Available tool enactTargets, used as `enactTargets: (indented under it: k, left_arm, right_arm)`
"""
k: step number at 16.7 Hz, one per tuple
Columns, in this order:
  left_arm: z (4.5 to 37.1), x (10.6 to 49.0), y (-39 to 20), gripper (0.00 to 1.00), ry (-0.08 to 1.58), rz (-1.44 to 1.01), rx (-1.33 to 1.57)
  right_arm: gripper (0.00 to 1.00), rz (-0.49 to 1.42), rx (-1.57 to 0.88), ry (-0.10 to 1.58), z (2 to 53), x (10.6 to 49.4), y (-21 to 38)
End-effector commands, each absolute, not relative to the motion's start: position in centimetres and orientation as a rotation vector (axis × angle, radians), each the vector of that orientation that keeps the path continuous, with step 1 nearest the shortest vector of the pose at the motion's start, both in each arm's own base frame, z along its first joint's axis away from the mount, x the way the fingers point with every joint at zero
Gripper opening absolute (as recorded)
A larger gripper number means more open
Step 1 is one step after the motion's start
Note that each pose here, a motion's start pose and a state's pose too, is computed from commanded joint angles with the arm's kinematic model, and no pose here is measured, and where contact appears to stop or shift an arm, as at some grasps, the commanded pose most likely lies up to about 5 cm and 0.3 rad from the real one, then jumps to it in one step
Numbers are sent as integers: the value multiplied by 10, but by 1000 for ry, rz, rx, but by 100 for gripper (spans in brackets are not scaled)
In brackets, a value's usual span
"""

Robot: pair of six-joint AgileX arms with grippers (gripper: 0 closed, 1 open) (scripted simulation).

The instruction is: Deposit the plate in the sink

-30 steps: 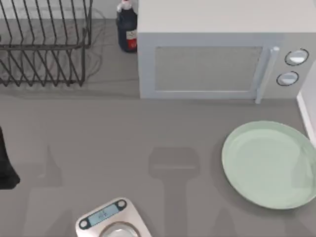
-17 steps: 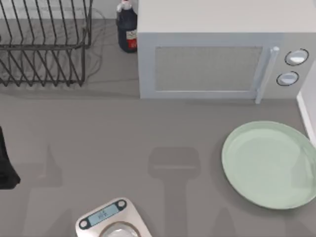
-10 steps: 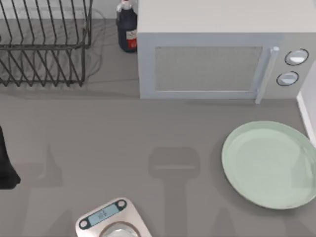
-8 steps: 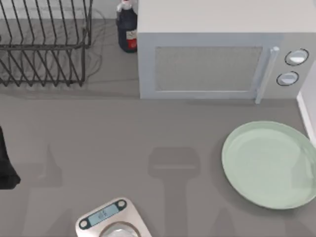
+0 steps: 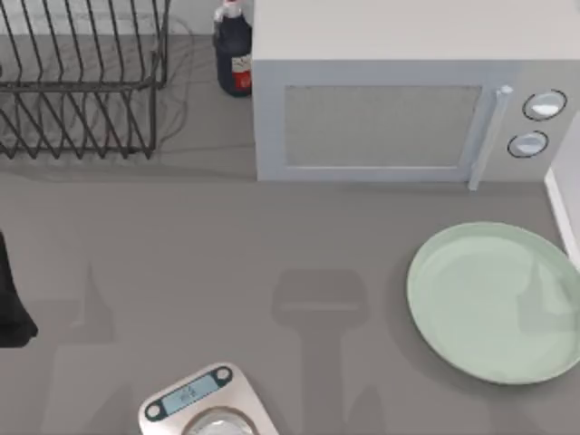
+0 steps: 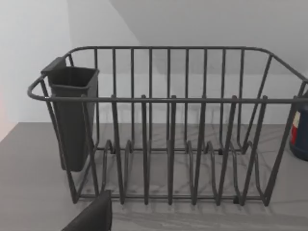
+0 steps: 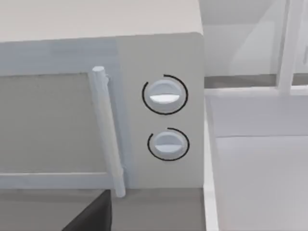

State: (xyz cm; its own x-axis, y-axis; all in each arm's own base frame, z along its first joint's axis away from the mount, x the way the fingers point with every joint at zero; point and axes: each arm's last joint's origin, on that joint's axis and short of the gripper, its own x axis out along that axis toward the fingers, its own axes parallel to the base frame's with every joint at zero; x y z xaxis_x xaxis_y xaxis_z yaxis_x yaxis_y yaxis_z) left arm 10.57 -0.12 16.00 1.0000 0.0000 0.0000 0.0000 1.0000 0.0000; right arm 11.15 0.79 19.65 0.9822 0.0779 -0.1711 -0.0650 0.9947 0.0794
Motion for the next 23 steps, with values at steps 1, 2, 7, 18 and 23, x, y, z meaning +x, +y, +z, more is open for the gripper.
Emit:
enactTargets:
  k: [1,2,7,18,23]
  left_arm:
    - [160,106,-1,100,0,0,0]
    - [160,106,-1,100,0,0,0]
    - [160,106,-1,100,0,0,0]
    - [160,106,-1,100,0,0,0]
    - [160,106,-1,100,0,0,0]
  right_arm:
    - [100,90,92,235,206,116,11]
    - [100,107,110,303,217,122,15]
    - [100,163,169,726,256,177,50]
    - [100,25,40,1502,205,302,187]
    - [100,-8,8,1571,191,309,204]
